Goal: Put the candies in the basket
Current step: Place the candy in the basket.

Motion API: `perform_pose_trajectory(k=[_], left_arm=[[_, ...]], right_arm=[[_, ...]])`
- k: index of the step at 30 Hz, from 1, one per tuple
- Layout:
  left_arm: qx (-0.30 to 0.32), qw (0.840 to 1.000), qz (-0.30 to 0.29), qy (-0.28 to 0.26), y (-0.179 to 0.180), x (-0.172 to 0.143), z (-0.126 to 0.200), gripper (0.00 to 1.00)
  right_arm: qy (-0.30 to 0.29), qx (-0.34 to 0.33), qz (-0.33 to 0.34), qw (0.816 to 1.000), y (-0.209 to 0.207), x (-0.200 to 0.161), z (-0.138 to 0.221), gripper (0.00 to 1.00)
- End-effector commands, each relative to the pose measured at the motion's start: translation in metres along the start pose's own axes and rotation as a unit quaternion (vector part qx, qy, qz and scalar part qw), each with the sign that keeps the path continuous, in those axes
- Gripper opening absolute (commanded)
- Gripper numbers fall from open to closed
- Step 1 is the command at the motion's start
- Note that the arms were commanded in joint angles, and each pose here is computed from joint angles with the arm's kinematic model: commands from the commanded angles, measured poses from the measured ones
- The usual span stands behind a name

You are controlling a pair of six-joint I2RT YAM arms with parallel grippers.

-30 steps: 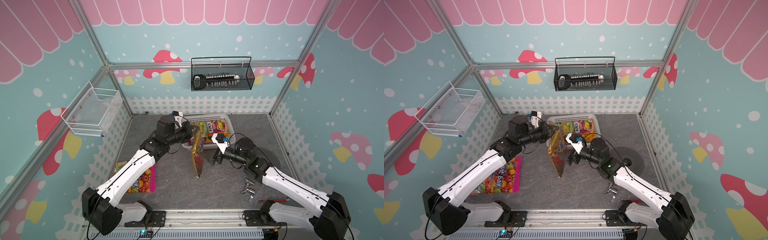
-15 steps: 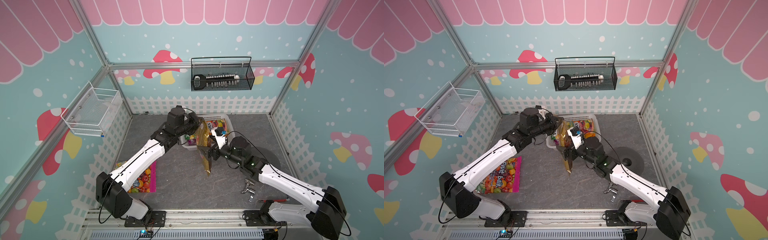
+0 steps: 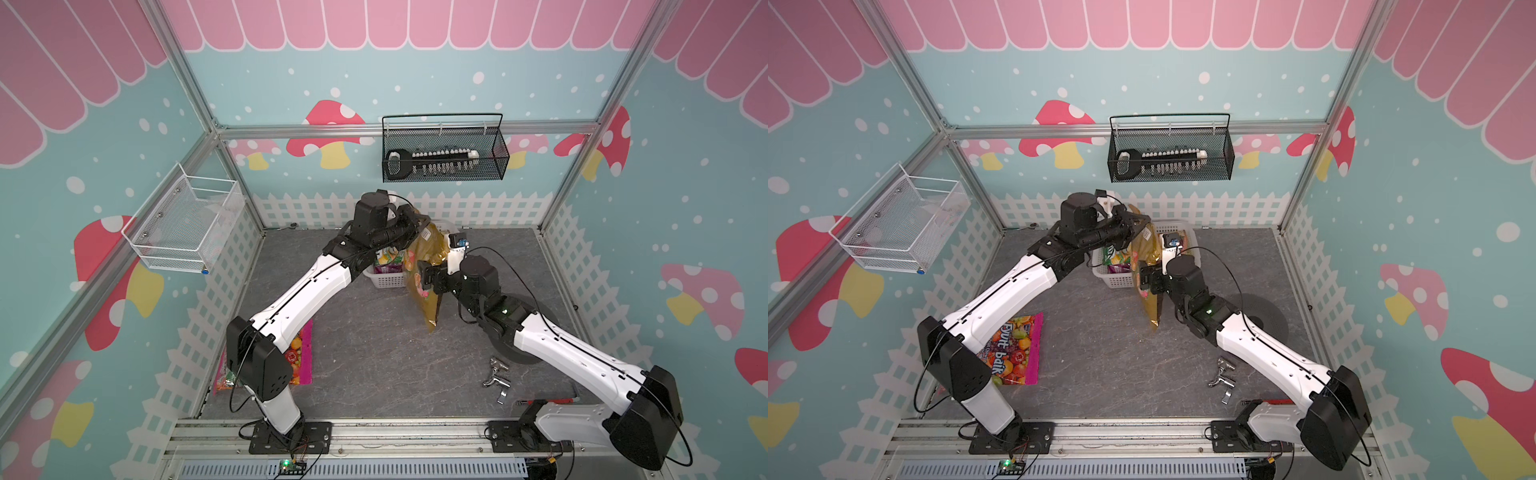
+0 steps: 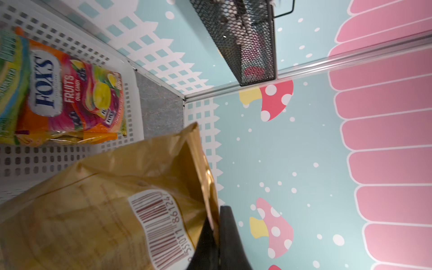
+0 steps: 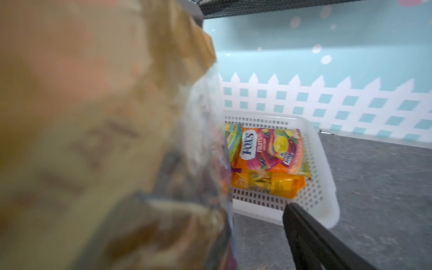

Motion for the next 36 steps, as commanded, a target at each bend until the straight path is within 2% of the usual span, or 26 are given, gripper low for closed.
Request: perform_pose_trajectory(k=[1, 5, 14, 20, 28, 36], left_arm=[[-0.160, 0.984, -0.072, -0.013, -0.098, 0.021, 0.027, 0.00], [-0.166, 0.984, -0.064, 0.003, -0.099, 0.019, 0.019, 0.00], [-0.171, 0.983, -0.064, 0.010, -0.103, 0.015, 0.024, 0.00], [-0.187, 0.977, -0.098, 0.009, -0.121, 0.005, 0.025, 0.00], [-0.197, 0.974, -0.107, 0.027, -0.120, 0.000, 0.007, 0.00], [-0.191, 0.975, -0.114, 0.025, -0.110, 0.004, -0.016, 0.00]], right_arm=[[-0.014, -0.053, 0.010, 0.998, -0.023, 0.014, -0.006, 0.99], [-0.010, -0.050, 0.010, 0.999, -0.028, 0.014, -0.008, 0.99], [0.006, -0.023, 0.004, 1.000, -0.027, 0.000, -0.001, 0.99], [-0.004, -0.035, 0.017, 0.999, -0.038, -0.008, 0.007, 0.99], [-0.010, -0.043, 0.041, 0.998, -0.045, -0.010, -0.005, 0.99], [-0.008, -0.134, 0.070, 0.988, -0.088, -0.022, -0.043, 0.99]])
Point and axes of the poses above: each gripper's point midway between its finger pads, its own z axis back along the fingers, its own y axis along the line the jaws close on, x = y × z, the point moved 1 cm from there along z, back along the fingers, and after that the axes turned 12 degrees about -z, right-handed, at the moved point
